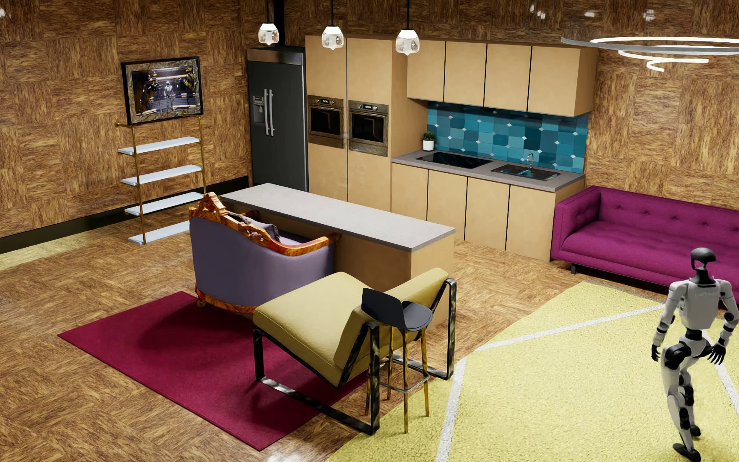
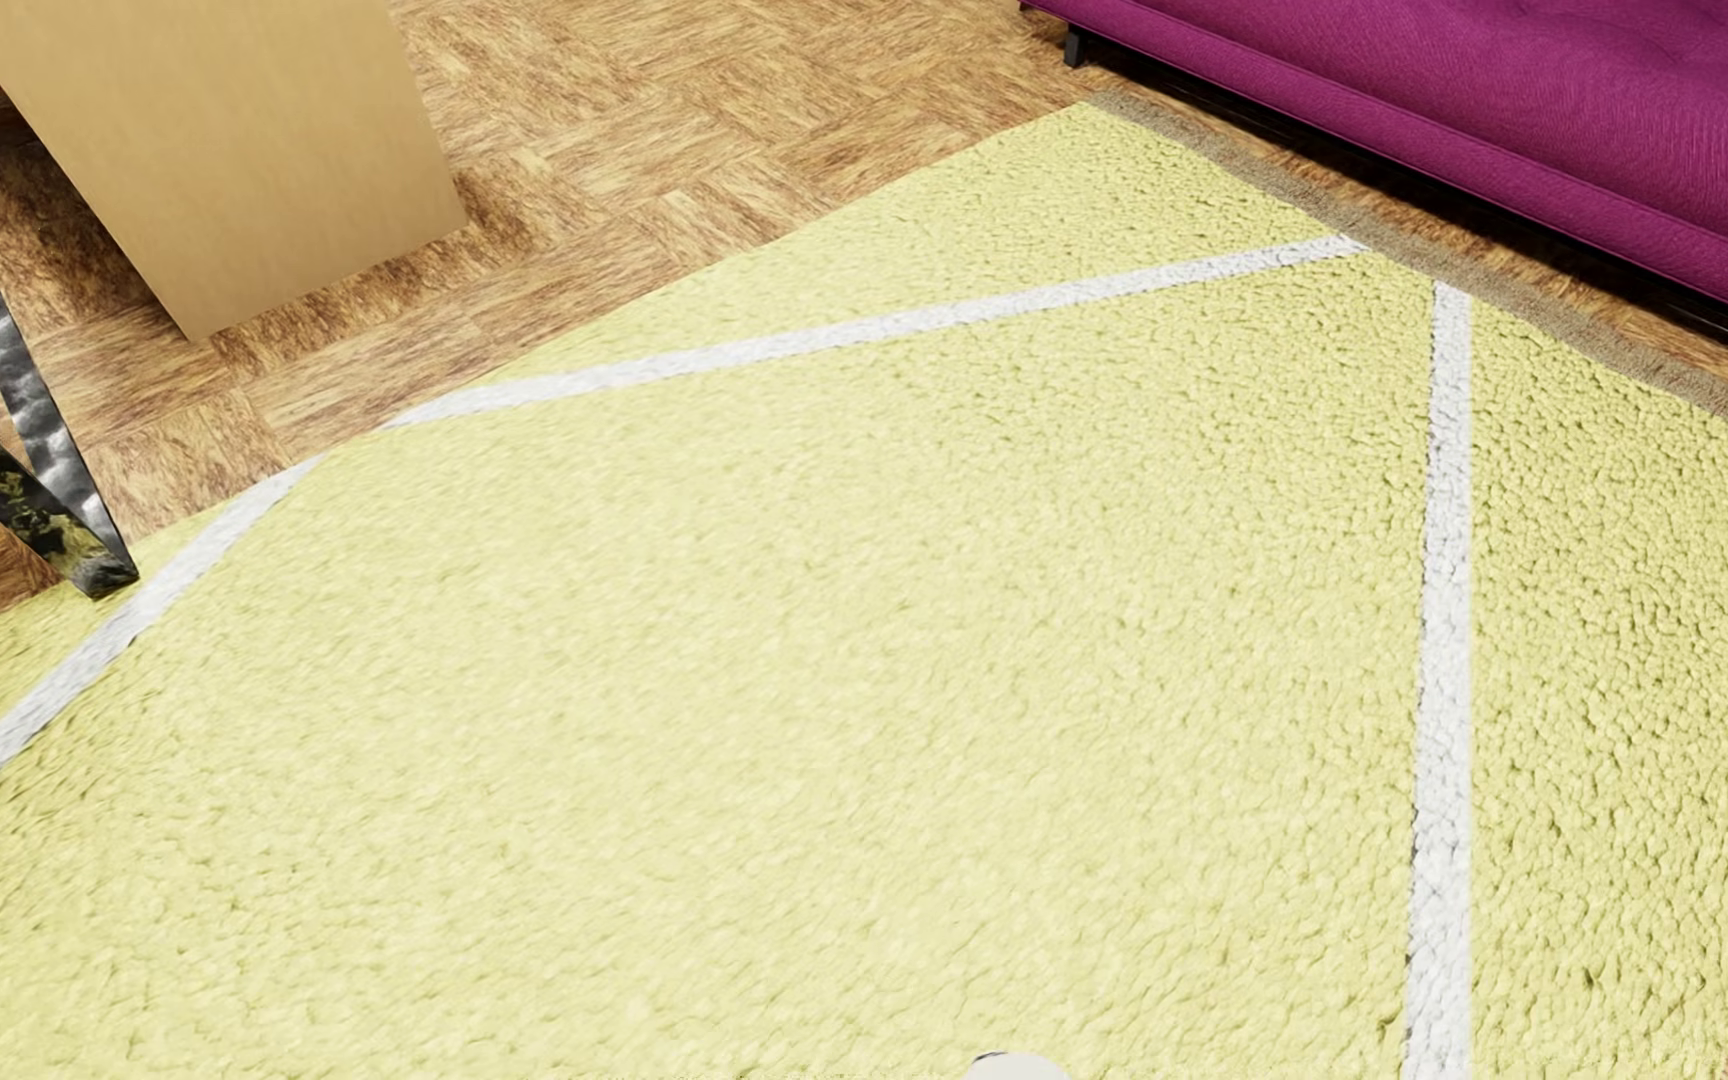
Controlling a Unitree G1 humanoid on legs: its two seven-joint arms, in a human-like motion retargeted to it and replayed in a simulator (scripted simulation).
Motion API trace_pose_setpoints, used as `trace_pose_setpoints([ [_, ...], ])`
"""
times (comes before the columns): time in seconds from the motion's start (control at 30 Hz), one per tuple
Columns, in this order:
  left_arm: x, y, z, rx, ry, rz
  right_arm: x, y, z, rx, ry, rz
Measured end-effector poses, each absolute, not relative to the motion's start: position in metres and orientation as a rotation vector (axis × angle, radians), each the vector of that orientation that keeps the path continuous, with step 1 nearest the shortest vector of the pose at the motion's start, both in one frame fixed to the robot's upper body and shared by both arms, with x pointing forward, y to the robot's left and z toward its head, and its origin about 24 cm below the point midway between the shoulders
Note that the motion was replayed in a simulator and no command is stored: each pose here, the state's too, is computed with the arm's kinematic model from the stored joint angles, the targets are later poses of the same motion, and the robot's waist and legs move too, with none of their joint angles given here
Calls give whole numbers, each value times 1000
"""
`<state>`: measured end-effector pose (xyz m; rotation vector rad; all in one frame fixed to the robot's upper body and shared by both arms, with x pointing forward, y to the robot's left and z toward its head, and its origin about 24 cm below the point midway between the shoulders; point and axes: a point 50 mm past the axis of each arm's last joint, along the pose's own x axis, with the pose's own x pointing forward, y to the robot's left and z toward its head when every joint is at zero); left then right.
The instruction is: Move towards the light cyan shelves
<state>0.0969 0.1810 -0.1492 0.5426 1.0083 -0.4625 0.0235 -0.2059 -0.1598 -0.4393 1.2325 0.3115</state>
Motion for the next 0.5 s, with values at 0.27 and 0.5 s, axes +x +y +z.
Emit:
trace_pose_setpoints([
  [0.27, 104, 185, -151, 558, 1020, -446, -15, -222, -164, -457, 1392, 277],
  [0.5, 34, 185, -164, 555, 1195, -527, 22, -210, -162, -456, 1264, 307],
])
